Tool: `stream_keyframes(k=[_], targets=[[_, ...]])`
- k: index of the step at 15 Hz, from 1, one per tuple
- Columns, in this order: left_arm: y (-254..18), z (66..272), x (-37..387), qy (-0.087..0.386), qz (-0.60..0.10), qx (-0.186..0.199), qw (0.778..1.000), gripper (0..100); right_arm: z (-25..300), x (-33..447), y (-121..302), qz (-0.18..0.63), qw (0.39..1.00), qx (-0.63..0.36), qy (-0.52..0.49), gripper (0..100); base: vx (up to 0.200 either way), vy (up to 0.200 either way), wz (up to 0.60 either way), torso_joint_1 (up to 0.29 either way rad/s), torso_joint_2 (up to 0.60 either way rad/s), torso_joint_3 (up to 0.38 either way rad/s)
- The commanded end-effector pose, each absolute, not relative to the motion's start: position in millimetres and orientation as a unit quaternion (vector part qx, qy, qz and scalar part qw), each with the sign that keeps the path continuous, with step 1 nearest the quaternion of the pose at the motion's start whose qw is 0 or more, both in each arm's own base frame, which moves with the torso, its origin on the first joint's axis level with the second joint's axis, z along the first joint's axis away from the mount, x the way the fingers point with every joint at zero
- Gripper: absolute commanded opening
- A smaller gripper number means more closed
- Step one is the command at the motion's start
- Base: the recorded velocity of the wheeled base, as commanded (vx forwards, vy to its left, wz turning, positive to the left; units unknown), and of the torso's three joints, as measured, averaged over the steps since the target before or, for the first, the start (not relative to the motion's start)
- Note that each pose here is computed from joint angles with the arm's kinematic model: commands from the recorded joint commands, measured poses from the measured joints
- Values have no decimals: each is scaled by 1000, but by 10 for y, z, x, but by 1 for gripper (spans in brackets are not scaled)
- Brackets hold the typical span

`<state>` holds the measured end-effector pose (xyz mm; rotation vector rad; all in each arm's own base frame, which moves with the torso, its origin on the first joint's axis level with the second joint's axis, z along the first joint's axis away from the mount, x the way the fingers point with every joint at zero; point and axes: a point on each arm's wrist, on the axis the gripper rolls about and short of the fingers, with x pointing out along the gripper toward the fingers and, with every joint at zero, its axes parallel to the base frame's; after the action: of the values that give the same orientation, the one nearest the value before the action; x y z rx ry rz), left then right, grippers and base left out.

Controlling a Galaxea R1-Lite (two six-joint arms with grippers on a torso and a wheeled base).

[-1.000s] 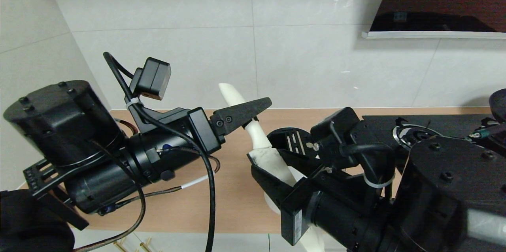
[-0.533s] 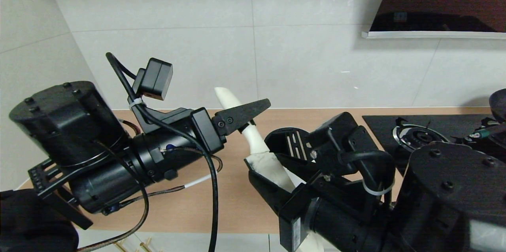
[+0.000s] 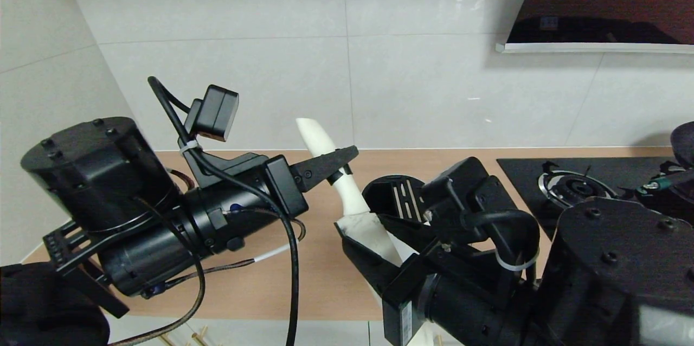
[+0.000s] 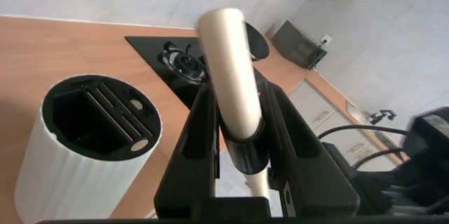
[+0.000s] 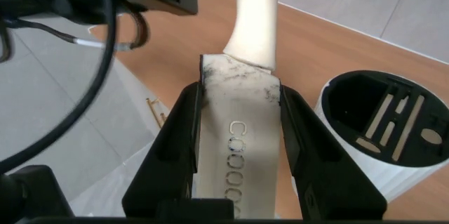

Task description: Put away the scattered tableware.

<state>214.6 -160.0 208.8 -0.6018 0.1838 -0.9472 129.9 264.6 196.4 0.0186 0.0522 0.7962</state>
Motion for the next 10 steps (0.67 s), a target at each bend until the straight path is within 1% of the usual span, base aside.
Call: stream_keyframes(k=[1,6,7,10], targets=[[-1604,2090,2151,88,-449,-285,842,0,1965,1302,2649,387,922,10,25,0,0,0,0,0,0,0],[-1602,2106,2148,81,-451,-286,842,0,1982,1309,2646,379,925,12,22,0,0,0,0,0,0,0],[-1600,2110,2145,80,-451,-286,842,0,1982,1310,2646,377,926,12,22,100,0,0,0,0,0,0],[-1576,2169,2111,69,-453,-288,841,0,1983,1304,2633,377,926,12,22,100,0,0,0,0,0,0]])
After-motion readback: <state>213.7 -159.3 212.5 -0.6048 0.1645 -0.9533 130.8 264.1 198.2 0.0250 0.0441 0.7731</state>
